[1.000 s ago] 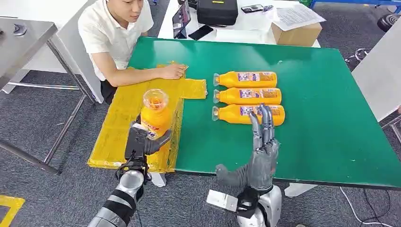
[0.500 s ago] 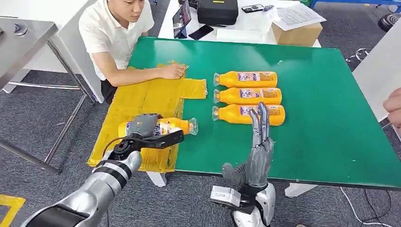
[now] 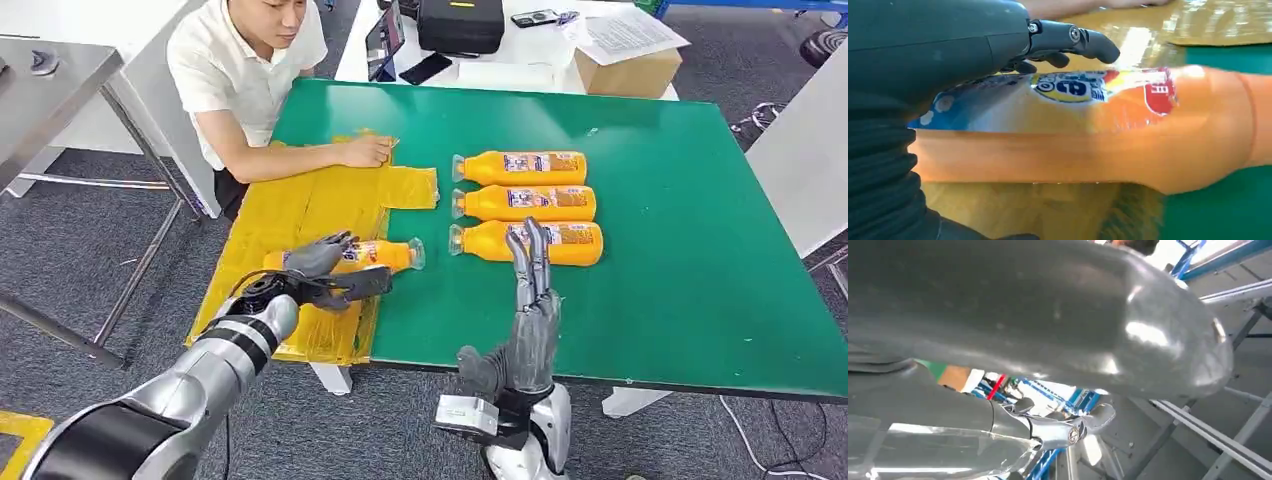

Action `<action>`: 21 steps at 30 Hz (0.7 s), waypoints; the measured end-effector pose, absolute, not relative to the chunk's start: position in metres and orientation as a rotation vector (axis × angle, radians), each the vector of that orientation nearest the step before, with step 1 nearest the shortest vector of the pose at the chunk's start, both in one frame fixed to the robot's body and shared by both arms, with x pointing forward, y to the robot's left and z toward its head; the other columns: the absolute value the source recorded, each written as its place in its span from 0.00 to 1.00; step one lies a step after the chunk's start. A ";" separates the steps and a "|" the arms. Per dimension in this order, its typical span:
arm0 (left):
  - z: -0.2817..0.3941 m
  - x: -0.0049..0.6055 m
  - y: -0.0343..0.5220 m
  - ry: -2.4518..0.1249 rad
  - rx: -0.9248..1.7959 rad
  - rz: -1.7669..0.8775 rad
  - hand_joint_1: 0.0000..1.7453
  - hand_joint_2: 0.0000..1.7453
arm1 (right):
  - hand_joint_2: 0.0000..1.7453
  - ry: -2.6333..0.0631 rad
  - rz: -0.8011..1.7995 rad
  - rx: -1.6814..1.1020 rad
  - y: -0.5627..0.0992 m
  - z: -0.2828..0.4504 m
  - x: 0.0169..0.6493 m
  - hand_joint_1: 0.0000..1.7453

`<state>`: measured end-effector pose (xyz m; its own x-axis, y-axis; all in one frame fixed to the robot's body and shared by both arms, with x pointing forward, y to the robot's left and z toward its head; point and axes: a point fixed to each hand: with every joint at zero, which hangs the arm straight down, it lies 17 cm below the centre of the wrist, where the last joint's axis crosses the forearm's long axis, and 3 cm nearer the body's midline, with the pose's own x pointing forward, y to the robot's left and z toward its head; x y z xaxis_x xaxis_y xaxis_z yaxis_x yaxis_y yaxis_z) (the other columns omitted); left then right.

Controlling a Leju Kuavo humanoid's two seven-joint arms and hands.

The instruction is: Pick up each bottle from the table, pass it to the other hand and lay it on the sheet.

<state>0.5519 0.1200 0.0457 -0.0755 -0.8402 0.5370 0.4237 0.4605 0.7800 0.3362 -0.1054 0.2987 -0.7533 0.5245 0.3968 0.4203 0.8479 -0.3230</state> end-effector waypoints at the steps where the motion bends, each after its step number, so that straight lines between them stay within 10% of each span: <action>1: 0.048 0.551 0.114 -1.267 0.400 -1.097 0.00 1.00 | 0.00 -2.540 0.296 -0.693 -0.105 0.298 0.336 0.00; 21: 0.221 0.441 0.044 -2.162 0.541 -0.557 0.00 1.00 | 0.00 -2.465 0.392 -0.875 -0.133 0.279 0.325 0.00</action>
